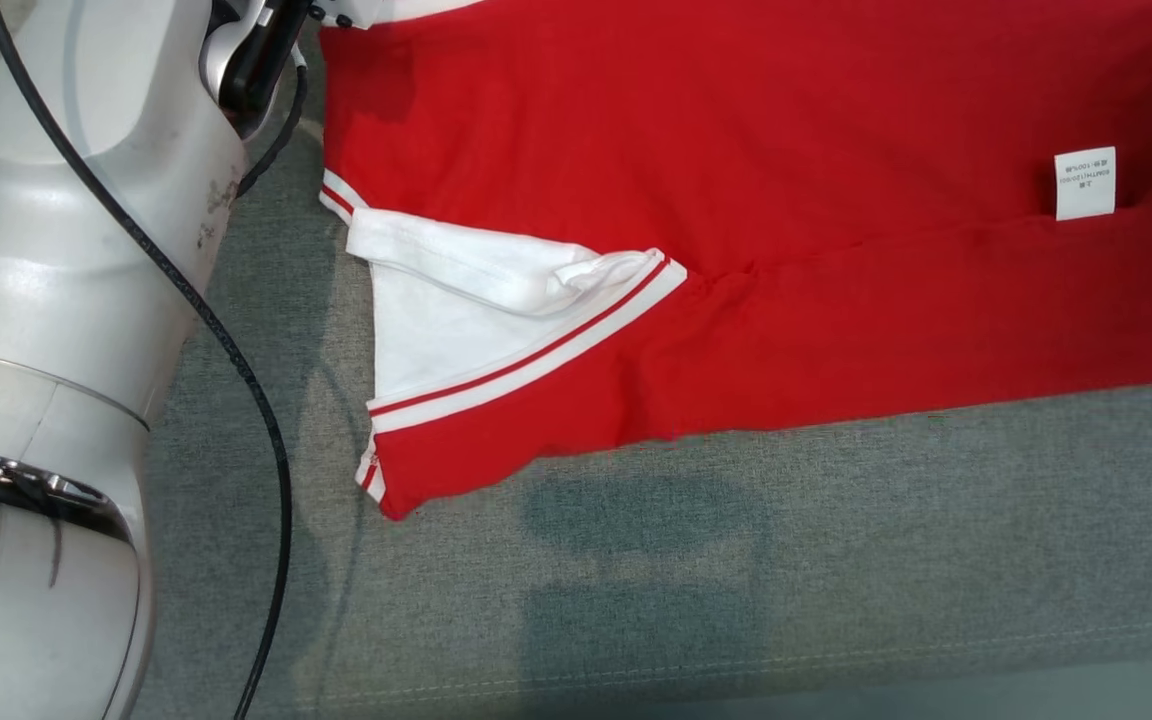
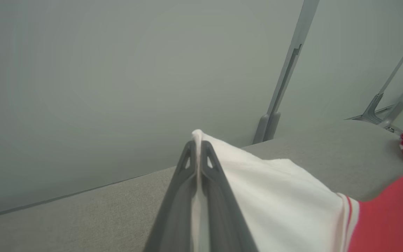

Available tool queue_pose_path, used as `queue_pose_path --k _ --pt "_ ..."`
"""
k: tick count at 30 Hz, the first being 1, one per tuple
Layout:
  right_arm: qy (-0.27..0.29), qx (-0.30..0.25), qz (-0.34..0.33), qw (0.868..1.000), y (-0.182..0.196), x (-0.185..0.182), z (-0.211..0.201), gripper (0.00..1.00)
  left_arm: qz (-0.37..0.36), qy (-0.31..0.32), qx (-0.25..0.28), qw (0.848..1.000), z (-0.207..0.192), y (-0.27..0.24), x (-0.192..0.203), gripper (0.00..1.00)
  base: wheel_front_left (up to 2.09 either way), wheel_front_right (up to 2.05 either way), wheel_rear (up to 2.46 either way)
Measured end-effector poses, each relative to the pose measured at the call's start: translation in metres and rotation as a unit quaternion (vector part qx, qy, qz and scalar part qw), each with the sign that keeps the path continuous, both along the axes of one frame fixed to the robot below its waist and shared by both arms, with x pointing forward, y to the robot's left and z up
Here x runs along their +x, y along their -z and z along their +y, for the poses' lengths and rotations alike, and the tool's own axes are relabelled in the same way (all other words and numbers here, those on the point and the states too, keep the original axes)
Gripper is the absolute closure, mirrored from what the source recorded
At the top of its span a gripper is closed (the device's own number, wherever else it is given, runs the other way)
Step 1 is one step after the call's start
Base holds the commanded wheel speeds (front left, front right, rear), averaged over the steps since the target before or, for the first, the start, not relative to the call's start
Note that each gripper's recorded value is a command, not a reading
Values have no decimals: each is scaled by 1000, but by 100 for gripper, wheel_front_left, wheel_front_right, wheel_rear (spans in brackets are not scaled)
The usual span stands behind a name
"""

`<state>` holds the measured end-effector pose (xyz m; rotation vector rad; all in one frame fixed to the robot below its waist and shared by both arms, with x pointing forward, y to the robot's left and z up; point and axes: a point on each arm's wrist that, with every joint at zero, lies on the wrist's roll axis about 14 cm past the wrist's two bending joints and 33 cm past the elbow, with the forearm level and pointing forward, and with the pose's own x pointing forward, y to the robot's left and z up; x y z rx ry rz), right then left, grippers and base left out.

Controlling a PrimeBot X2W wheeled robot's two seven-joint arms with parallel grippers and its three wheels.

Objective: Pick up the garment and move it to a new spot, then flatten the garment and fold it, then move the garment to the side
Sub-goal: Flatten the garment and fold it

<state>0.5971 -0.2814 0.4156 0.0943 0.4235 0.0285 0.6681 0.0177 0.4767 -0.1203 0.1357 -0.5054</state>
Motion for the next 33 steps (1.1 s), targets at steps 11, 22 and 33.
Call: queue_pose_path --k 11,22,33 --pt "-66 -50 -96 992 -23 -7 11 100 -10 -12 -66 998 20 -8 -25 100 0 0 0" --pt "-79 -59 -123 987 -35 -34 7 100 -38 -35 -144 988 41 -24 -79 100 0 0 0" --pt "-89 -76 -148 982 -40 -72 8 100 -22 -65 -161 985 53 -11 -139 100 0 0 0"
